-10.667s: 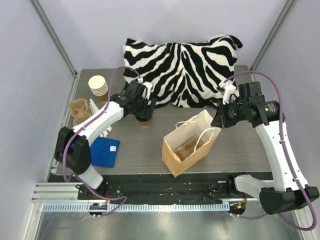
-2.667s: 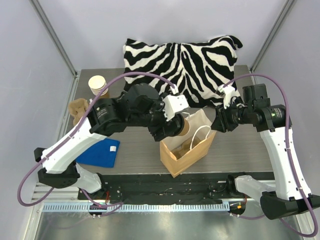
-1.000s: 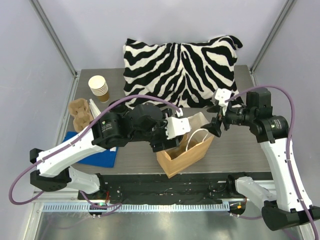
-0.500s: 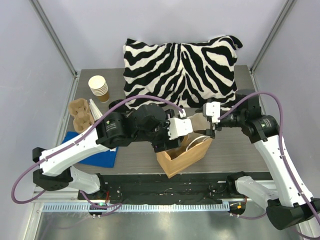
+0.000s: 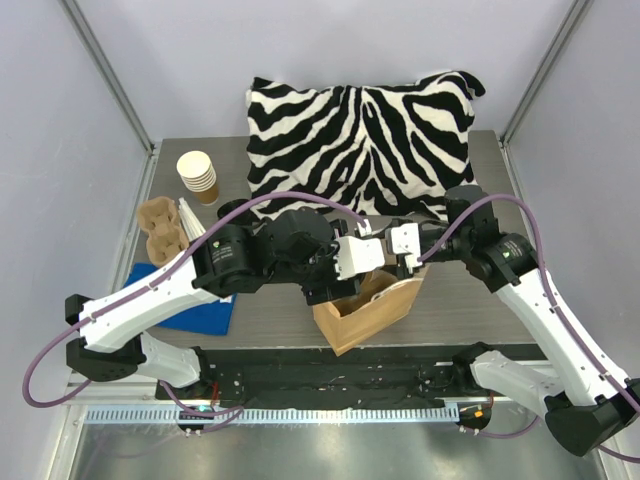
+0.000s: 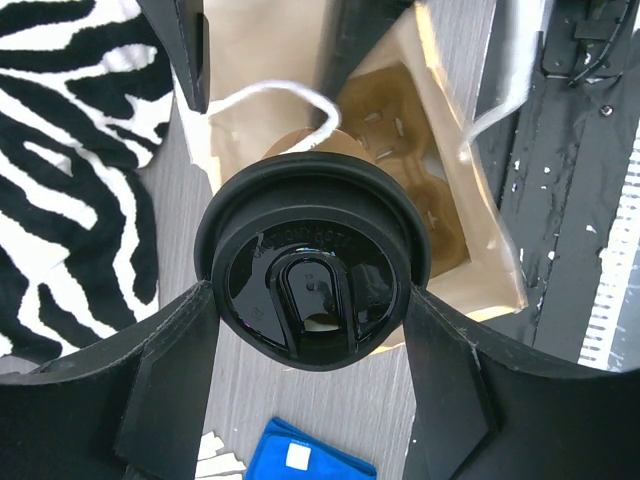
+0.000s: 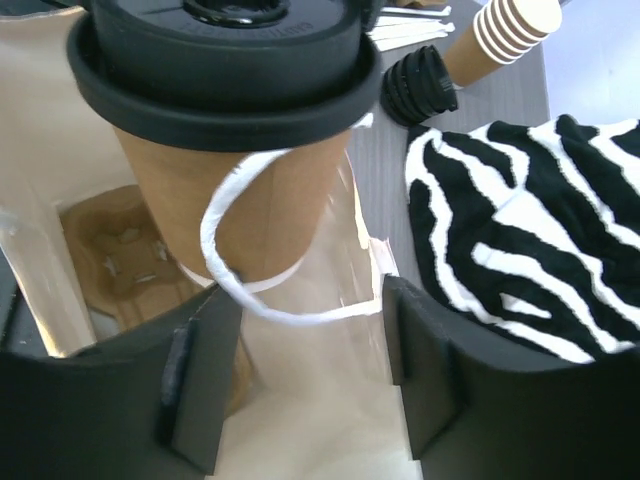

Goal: Pack the takeout coffee

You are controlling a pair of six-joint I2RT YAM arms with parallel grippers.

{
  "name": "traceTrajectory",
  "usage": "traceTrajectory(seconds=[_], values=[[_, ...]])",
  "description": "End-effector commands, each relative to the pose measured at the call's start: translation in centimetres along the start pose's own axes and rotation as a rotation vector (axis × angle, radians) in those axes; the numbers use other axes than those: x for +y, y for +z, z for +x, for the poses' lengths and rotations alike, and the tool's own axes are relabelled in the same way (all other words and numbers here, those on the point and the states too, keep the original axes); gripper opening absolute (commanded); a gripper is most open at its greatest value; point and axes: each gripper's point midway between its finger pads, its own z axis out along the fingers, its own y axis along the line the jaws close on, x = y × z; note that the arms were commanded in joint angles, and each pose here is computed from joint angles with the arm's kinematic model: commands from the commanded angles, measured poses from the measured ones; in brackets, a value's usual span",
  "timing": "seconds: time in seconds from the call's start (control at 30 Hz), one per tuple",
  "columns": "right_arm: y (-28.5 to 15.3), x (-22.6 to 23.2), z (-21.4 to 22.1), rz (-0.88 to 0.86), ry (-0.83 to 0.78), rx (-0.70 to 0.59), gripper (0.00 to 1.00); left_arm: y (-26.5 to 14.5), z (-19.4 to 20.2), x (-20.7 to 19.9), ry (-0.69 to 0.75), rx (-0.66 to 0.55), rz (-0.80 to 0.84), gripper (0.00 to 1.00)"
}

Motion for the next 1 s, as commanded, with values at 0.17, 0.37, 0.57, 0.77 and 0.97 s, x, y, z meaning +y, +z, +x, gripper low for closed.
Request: traceTrajectory(seconds=[0.17, 0.37, 0.57, 0.77, 0.97], values=[[-0.2, -1.9, -1.1, 0.063, -0.042, -0.01, 0.29, -0.5, 1.0, -1.0, 0.05, -0.004, 0.045, 0.08], [-0.6, -5.5, -2.1, 0.214, 0.149, -0.012, 0.01, -0.2, 2.3, -1.3, 0.094, 0.032, 0.062, 0.07], [-1.1, -6.9, -1.6, 0.293, 0.415, 0.048, 0.01, -0.9, 2.9, -1.2, 0.127, 0.017, 0.051, 0.07], [-1.1, -5.1, -2.4, 0.225, 0.518, 0.037, 0.16, -0.7, 3.6, -1.6, 0.161, 0.028, 0.071, 0.07], [-0.1, -4.1, -0.3, 0.147, 0.453, 0.092, 0.65, -0.1, 3.9, -1.5, 0.184, 0.042, 0.075, 0.07]])
